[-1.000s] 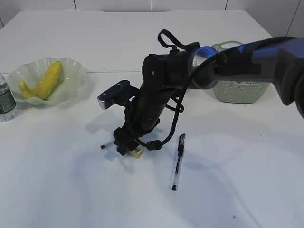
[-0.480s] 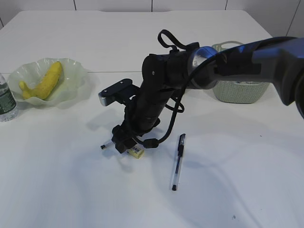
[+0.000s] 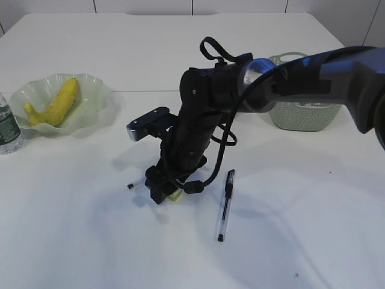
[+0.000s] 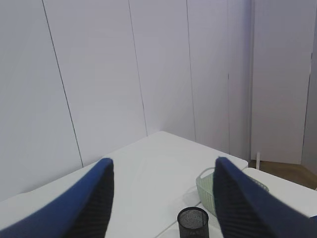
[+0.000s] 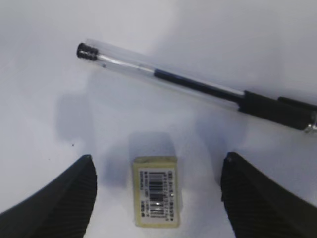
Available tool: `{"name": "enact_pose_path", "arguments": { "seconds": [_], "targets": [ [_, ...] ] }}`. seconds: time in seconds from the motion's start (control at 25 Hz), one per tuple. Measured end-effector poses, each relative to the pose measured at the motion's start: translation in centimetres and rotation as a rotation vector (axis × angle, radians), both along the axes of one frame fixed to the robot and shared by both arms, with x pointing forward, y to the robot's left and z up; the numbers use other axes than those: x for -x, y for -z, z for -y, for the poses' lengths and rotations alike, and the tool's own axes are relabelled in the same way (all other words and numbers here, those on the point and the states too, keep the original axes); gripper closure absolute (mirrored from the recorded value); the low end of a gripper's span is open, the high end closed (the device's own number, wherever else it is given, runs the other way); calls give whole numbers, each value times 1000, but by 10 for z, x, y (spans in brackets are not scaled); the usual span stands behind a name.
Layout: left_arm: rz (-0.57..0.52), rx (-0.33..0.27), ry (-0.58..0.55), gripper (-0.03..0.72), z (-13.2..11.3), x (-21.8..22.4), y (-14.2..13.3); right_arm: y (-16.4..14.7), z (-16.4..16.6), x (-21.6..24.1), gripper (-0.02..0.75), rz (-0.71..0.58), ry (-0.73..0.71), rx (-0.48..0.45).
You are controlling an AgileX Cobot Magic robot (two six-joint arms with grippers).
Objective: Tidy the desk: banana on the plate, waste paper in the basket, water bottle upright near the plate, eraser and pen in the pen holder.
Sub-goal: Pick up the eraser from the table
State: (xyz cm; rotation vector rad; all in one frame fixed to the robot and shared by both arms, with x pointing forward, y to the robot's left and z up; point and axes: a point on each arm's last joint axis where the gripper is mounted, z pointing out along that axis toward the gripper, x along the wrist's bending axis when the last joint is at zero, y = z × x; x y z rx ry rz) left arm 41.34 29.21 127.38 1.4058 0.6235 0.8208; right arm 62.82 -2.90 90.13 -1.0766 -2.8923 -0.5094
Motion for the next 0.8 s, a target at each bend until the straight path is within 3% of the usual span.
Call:
{"name": "enact_pose_path", "arguments": {
  "seconds": [0.8],
  "targets": [
    [-4, -4, 17, 245, 1, 1, 1, -1, 3, 9, 153, -99, -23, 44]
  ]
}}
